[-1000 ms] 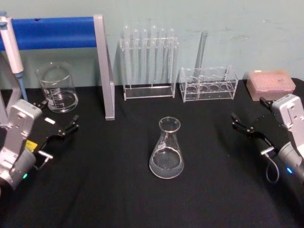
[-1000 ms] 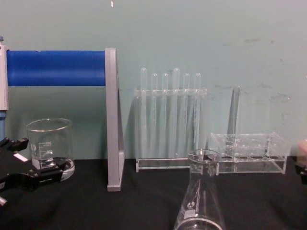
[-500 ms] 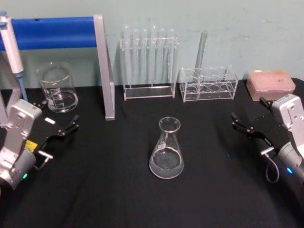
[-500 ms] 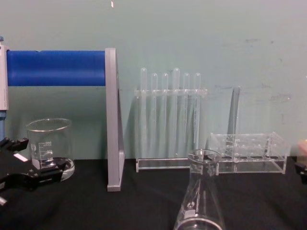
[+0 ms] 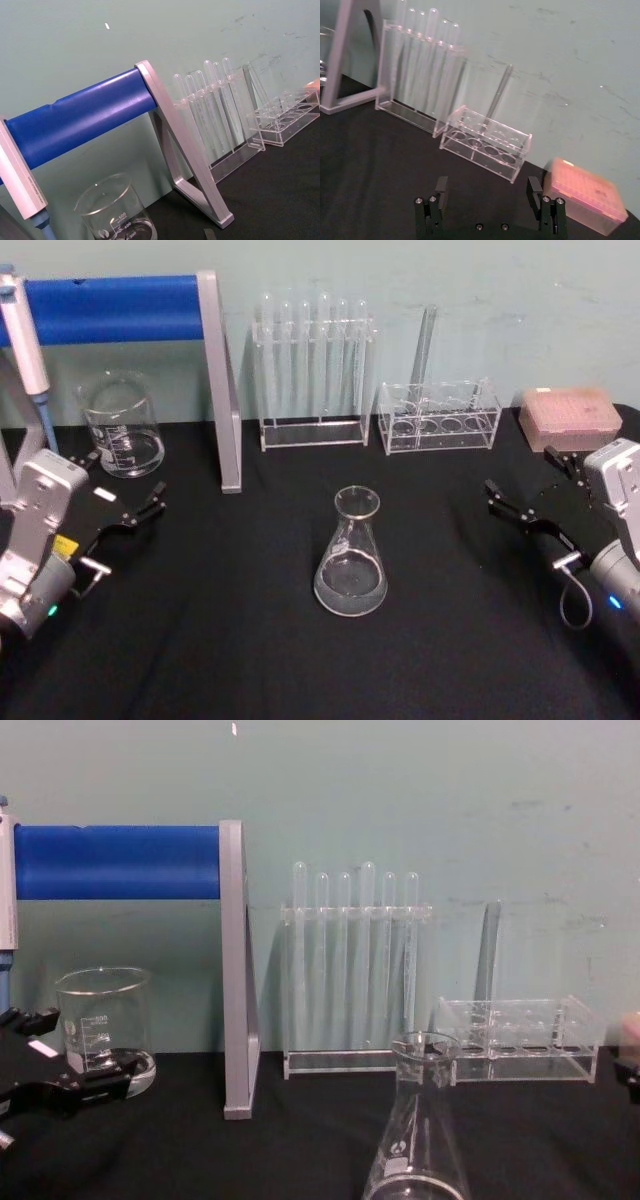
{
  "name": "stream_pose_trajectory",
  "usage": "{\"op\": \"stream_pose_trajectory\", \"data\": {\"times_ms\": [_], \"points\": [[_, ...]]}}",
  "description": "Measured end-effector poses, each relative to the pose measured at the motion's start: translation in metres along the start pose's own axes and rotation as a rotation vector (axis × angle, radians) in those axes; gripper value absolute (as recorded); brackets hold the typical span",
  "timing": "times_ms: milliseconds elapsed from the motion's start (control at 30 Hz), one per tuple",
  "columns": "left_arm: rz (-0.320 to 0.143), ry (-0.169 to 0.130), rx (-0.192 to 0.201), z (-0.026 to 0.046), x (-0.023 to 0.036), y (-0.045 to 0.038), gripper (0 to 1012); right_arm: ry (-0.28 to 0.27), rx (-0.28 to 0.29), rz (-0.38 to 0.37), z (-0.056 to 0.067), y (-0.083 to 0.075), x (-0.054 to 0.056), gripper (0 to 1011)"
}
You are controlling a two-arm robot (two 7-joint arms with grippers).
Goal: Grasp the erlenmeyer flask with one hand, shake it three times, then place it back.
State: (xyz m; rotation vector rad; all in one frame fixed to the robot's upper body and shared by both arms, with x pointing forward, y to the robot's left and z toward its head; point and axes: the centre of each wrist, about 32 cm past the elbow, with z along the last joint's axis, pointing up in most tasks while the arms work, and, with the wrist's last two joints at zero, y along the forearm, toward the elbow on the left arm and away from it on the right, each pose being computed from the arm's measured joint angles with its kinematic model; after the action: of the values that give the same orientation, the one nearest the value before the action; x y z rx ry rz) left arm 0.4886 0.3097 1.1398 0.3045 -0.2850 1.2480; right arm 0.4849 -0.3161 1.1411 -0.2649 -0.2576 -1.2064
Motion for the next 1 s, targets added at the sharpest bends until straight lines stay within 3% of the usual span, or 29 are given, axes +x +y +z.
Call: {"op": "stream_pose_trajectory", "data": {"times_ms": [300, 533, 1000], "points": [[0.0, 0.0, 0.0, 0.0, 0.0, 0.0, 1001, 0.073, 0.022, 0.107, 0.005, -0.016, 0.002, 1000], [0.0, 0.0, 0.0, 0.0, 0.0, 0.0, 1001, 0.09, 0.047, 0.217, 0.01, -0.028, -0.002, 1000], [0.0, 0.0, 0.0, 0.0, 0.0, 0.0, 1001, 0.145, 0.12, 0.445, 0.016, -0.028, -0.008, 1000]]}}
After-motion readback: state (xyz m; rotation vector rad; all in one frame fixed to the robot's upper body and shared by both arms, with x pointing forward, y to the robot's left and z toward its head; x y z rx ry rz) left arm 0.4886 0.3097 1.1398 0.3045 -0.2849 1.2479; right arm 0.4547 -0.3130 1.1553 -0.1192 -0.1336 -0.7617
